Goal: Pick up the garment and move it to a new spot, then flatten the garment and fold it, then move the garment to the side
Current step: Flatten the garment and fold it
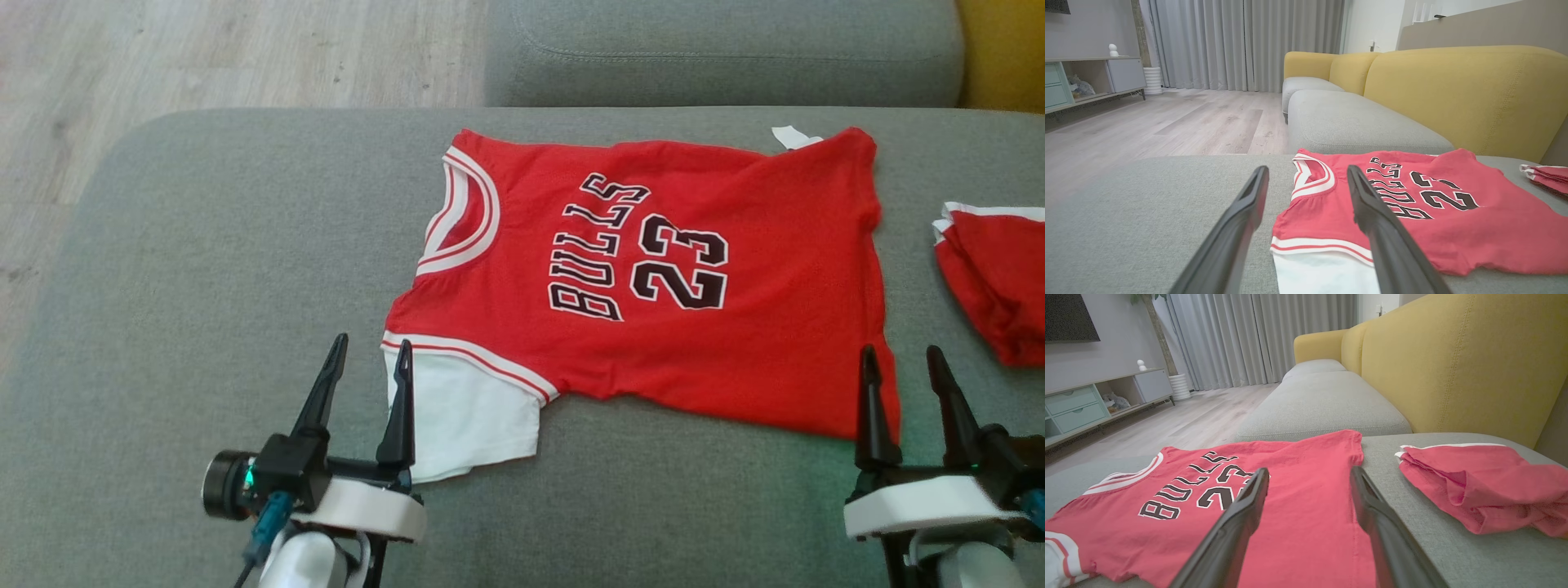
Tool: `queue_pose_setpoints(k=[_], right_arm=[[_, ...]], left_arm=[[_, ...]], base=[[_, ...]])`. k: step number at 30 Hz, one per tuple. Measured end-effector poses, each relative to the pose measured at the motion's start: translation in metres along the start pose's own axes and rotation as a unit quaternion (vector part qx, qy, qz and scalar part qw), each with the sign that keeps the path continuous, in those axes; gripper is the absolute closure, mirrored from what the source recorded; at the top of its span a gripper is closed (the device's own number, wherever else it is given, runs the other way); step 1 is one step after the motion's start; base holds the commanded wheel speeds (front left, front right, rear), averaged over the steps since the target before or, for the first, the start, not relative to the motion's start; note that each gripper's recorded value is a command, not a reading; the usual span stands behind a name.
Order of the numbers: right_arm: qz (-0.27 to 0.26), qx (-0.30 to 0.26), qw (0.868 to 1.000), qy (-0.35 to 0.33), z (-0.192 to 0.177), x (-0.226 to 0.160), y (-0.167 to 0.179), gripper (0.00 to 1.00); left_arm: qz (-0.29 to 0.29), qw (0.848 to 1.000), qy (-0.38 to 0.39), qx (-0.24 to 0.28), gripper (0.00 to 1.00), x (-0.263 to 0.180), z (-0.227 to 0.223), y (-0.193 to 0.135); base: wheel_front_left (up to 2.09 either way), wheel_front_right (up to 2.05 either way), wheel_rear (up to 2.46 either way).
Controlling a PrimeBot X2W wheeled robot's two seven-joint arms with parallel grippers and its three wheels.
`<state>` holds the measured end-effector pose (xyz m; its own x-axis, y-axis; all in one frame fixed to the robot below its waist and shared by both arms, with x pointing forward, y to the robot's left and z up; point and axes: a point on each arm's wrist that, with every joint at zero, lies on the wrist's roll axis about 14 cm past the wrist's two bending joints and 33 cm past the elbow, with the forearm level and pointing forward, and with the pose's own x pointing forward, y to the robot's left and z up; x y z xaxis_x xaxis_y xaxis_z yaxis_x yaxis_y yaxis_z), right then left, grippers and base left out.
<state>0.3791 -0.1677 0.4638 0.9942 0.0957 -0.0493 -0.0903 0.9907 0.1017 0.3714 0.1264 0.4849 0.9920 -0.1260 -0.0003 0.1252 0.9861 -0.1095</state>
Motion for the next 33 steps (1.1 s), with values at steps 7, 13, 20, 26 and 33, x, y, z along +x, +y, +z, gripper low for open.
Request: queue_pose_setpoints(k=[7,13,20,26,33], right_arm=[[0.0,0.003,1.0,-0.009,0.006,-0.002,0.002,0.0],[0.001,0.012,1.0,-0.013,0.007,-0.005,0.004,0.0],[-0.002,0.016,1.0,-0.009,0.005,-0.008,0.002,0.0],[-0.006,0.017,1.0,-0.004,0.001,-0.008,0.0,0.0],[-0.011,0.017,1.0,0.005,-0.004,-0.008,-0.004,0.0]], left_arm=[[-0.012,0.999,0.031,0.004,0.0,-0.003,-0.019,-0.005],[-0.012,0.993,0.119,0.01,0.0,-0.014,-0.059,-0.003],[0.007,0.973,0.23,0.027,0.0,-0.032,-0.102,0.004],[0.017,0.957,0.287,0.03,0.0,-0.042,-0.123,0.008],[0.0,0.952,0.304,0.028,0.0,-0.035,-0.125,0.003]], base=[[0.0,0.0,0.0],[0.0,0.0,0.0],[0.0,0.0,0.0],[0.0,0.0,0.0],[0.0,0.0,0.0]])
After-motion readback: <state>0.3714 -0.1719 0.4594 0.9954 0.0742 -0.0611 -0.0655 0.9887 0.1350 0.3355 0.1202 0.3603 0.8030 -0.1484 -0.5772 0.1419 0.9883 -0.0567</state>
